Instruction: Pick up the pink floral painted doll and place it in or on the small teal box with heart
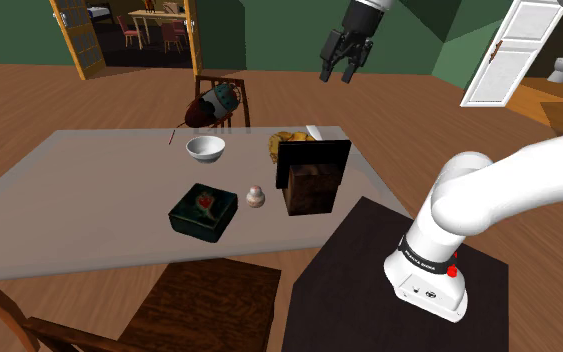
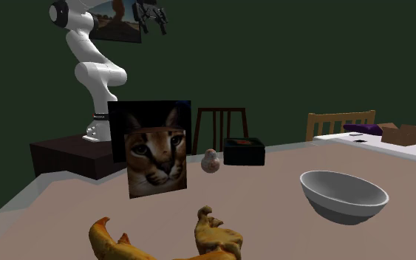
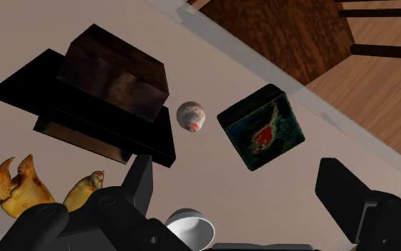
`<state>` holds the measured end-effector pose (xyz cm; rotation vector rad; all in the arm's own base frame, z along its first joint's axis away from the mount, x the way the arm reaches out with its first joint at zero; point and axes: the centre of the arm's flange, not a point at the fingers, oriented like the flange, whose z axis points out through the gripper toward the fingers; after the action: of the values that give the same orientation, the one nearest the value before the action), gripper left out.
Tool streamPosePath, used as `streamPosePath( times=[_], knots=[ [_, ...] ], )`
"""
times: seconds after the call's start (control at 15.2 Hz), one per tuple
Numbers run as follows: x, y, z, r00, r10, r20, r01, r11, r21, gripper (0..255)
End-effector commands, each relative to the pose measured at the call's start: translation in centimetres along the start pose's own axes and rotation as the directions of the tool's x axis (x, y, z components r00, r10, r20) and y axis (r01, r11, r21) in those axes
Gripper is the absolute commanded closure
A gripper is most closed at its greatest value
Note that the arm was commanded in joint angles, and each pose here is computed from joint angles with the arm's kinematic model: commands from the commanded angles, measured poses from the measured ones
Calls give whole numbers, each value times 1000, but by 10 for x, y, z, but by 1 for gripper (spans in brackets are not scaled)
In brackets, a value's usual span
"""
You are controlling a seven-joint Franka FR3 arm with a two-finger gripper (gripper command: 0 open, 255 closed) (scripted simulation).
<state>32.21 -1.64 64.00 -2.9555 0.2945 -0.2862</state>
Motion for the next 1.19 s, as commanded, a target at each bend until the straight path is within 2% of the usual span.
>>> streamPosePath(
  times=[0.0,0.53,1.12],
  knots=[
    [0,0,0,1000,0,0,0,1000,0,0],
    [41,-26,98,999,38,25,-36,996,-75,0],
    [86,-44,212,995,84,50,-75,984,-160,0]
  ],
)
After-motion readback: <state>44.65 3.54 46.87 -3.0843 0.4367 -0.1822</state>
